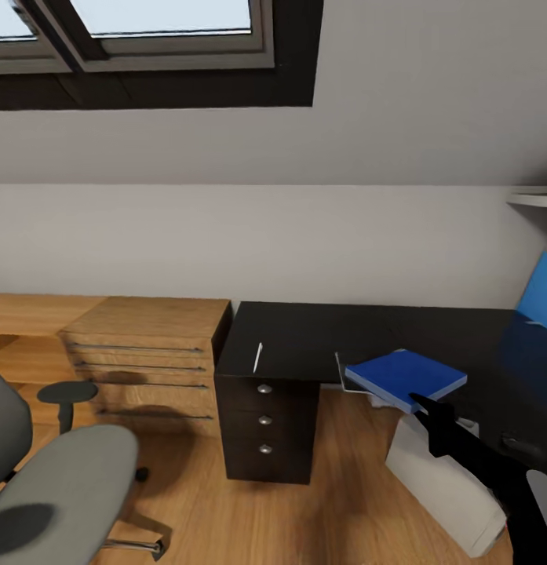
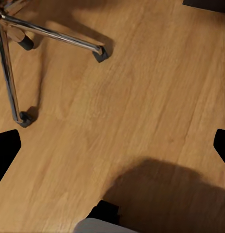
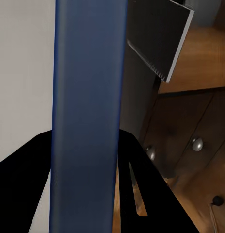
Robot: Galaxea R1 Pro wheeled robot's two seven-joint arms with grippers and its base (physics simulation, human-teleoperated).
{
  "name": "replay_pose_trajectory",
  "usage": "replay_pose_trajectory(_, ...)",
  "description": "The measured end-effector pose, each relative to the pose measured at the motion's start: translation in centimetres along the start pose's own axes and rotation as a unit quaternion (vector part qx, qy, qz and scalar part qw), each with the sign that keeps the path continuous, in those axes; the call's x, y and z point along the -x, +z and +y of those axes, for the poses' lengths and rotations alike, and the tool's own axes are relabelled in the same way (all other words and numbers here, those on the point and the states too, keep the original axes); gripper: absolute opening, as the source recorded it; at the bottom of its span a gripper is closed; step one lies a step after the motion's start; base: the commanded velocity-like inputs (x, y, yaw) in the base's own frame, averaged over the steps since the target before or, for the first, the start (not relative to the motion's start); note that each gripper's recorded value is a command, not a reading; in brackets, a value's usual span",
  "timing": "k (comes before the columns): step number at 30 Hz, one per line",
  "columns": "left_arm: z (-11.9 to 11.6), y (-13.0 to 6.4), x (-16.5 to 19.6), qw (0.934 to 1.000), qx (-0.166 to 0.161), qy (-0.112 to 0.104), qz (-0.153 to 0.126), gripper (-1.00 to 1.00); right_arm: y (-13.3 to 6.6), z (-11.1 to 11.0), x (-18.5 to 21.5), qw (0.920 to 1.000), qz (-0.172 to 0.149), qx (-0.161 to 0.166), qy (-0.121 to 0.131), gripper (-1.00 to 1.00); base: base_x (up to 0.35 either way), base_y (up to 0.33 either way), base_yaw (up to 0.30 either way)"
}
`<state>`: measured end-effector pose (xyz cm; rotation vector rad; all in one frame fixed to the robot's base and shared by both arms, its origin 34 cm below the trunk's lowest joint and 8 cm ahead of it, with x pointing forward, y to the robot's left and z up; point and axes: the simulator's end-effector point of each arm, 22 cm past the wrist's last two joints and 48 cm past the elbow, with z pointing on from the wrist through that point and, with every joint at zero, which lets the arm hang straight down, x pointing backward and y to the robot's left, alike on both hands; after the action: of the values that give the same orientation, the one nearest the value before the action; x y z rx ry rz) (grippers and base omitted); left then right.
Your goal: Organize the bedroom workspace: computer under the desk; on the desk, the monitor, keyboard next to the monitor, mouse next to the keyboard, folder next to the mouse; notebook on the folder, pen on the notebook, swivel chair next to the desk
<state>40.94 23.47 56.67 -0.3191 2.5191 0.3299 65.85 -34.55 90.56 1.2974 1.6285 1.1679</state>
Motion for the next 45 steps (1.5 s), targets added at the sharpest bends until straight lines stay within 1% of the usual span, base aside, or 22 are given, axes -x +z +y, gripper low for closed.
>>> replay_pose_trajectory(17, -0.1, -0.1, 0.3, 1.0000, -0.001, -0.001, -0.003, 1.00, -0.2, 1.0, 0.0, 0.9999, -0.001, 0.012, -0.006, -1.00, 0.000, 0.000, -0.269)
replay_pose_trajectory(19, -0.1, -0.1, 0.3, 1.0000, -0.001, -0.001, -0.004, 1.00, -0.3, 1.1, 0.0, 0.9999, -0.001, 0.013, -0.007, -1.00, 0.003, 0.000, -0.079)
replay_pose_trajectory(23, -0.1, -0.1, 0.3, 1.0000, -0.001, -0.001, -0.005, 1.00, -0.4, 1.4, -0.1, 0.9998, 0.003, 0.019, -0.007, -1.00, 0.237, 0.000, -0.012)
replay_pose_trajectory(24, -0.1, -0.1, 0.3, 1.0000, -0.001, -0.001, -0.005, 1.00, -0.4, 2.1, -0.1, 0.9993, 0.004, 0.036, -0.006, -1.00, 0.307, 0.000, -0.003)
replay_pose_trajectory(25, -0.1, -0.1, 0.3, 1.0000, -0.001, -0.001, -0.005, 1.00, -0.4, 2.3, -0.1, 0.9992, 0.004, 0.039, -0.007, -1.00, 0.317, 0.000, -0.001)
replay_pose_trajectory(26, -0.1, -0.1, 0.3, 1.0000, -0.002, -0.001, -0.005, 1.00, -0.5, 2.8, -0.2, 0.9987, 0.004, 0.050, -0.007, -1.00, 0.319, 0.000, -0.001)
replay_pose_trajectory(29, -0.1, -0.1, 0.3, 1.0000, -0.002, -0.001, -0.005, 1.00, -0.5, 3.1, -0.1, 0.9983, 0.004, 0.058, -0.008, -1.00, 0.323, 0.000, -0.001)
replay_pose_trajectory(36, -0.1, -0.1, 0.3, 1.0000, -0.002, -0.001, -0.005, 1.00, -0.6, 3.2, 0.0, 0.9980, 0.002, 0.062, -0.006, -1.00, 0.309, -0.005, 0.000)
replay_pose_trajectory(40, -0.1, -0.1, 0.3, 1.0000, -0.002, 0.000, -0.005, 1.00, -0.5, 2.9, 0.2, 0.9982, 0.000, 0.060, -0.004, -1.00, 0.176, -0.067, 0.000)
replay_pose_trajectory(42, -0.1, -0.1, 0.3, 1.0000, -0.002, 0.000, -0.005, 1.00, -0.2, 1.9, 0.8, 0.9988, -0.014, 0.047, -0.001, -1.00, 0.047, -0.027, 0.000)
replay_pose_trajectory(43, -0.1, -0.1, 0.3, 1.0000, -0.002, 0.000, -0.005, 1.00, 0.0, 0.7, 1.9, 0.9988, -0.039, 0.030, -0.001, -1.00, 0.020, -0.012, 0.000)
replay_pose_trajectory(44, -0.1, -0.1, 0.3, 1.0000, -0.002, 0.000, -0.005, 1.00, 0.0, 0.1, 2.9, 0.9978, -0.062, 0.021, 0.001, -1.00, 0.016, -0.009, 0.000)
replay_pose_trajectory(45, -0.1, -0.1, 0.3, 1.0000, -0.002, 0.000, -0.005, 1.00, 0.0, -0.2, 3.5, 0.9970, -0.075, 0.017, 0.003, -1.00, 0.010, -0.006, 0.000)
